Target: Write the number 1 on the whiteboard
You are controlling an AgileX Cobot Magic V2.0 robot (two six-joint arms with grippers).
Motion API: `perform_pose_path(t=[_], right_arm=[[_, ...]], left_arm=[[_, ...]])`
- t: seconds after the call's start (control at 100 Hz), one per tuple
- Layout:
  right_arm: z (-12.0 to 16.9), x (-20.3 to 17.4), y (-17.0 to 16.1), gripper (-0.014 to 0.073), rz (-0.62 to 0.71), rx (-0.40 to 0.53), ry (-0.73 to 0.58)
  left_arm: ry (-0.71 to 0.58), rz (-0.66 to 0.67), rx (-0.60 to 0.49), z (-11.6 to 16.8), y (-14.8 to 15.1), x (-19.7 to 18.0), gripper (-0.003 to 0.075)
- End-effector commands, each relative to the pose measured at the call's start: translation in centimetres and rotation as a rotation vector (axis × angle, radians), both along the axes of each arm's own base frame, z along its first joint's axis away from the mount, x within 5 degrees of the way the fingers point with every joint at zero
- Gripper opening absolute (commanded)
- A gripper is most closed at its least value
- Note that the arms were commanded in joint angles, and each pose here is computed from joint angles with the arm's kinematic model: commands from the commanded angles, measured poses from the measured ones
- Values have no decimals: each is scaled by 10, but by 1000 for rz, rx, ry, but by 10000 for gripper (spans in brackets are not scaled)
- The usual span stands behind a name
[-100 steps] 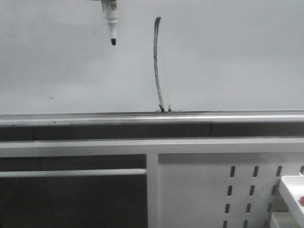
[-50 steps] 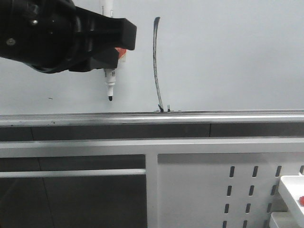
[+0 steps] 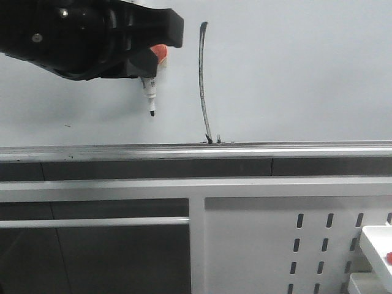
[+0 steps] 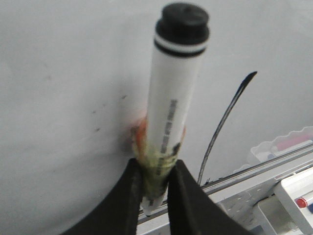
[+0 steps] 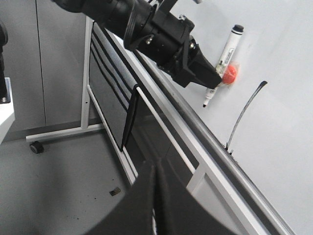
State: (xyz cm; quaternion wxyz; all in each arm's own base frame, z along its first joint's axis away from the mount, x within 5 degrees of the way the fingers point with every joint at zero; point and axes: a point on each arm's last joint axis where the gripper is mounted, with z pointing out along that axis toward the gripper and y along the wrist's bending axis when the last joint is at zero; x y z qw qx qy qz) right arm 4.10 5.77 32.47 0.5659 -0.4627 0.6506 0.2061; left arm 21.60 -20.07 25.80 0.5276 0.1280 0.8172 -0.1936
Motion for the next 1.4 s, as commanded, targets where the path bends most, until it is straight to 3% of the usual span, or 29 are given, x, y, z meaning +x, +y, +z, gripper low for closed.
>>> perform_pose_path(t=[0.0, 0.58, 0.66, 0.95, 1.19, 1.39], right_arm=[[14, 1, 1, -68, -2, 79, -64], [13, 1, 1, -68, -5, 83, -48], [13, 1, 1, -68, -6, 79, -45], [13, 1, 1, -68, -6, 79, -45], [13, 1, 1, -68, -6, 77, -45], [13, 1, 1, -69, -6, 75, -43]], left_arm=[[-124, 104, -63, 31, 7, 18, -20], [-113, 91, -70, 34, 6, 24, -15], [-115, 91, -72, 35, 6, 24, 30], [-151, 90, -101, 50, 2, 27, 337], [-152, 86, -106, 52, 2, 27, 367], [-117, 26, -113, 53, 0, 20, 451]])
